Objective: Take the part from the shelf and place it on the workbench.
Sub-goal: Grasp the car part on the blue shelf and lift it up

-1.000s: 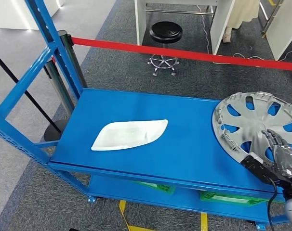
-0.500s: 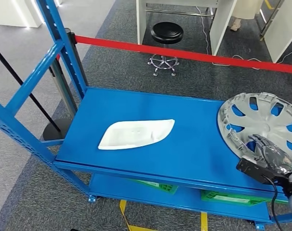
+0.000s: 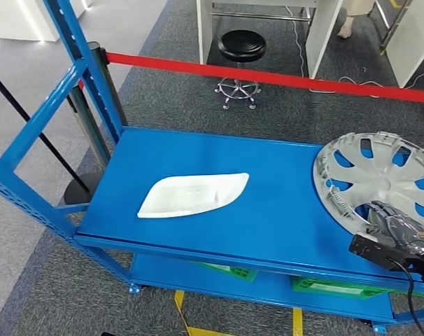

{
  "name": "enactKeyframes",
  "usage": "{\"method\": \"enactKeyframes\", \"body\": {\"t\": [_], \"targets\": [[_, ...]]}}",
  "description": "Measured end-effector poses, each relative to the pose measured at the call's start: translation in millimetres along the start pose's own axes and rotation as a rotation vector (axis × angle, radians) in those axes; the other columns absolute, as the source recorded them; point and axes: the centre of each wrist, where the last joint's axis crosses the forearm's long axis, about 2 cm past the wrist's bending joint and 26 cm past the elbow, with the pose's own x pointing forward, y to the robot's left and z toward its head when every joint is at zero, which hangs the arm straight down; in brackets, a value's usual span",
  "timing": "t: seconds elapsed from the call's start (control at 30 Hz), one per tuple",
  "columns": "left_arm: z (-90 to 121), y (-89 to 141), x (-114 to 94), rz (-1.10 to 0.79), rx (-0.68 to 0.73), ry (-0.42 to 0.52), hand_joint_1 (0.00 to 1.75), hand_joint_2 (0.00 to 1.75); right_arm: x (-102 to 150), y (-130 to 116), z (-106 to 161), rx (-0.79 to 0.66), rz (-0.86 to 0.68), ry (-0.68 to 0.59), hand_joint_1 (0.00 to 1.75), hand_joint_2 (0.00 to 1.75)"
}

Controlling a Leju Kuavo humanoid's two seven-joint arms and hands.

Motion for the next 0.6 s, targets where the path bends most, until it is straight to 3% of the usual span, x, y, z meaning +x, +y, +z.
{"method": "enactKeyframes", "body": {"t": [0.27,0.3,0.4,0.43,0.6], "targets": [[1,-1,-1,-0.001,0.004,0.005,0.0,0.0,-5,1,-3,0.033,0.017,0.116,0.0,1.75],[1,-1,-1,-0.001,0.006,0.005,0.0,0.0,-6,1,-4,0.043,0.021,0.127,0.15,1.75],[0,0,0,-0.002,0.012,0.003,0.0,0.0,-9,2,-5,0.088,0.023,0.153,1.46,1.75],[0,0,0,-0.002,0.013,0.004,0.0,0.0,-10,2,-5,0.099,0.024,0.157,1.75,1.75],[0,0,0,0.001,0.016,0.004,0.0,0.0,-15,3,-4,0.126,0.03,0.167,1.75,1.75]]}}
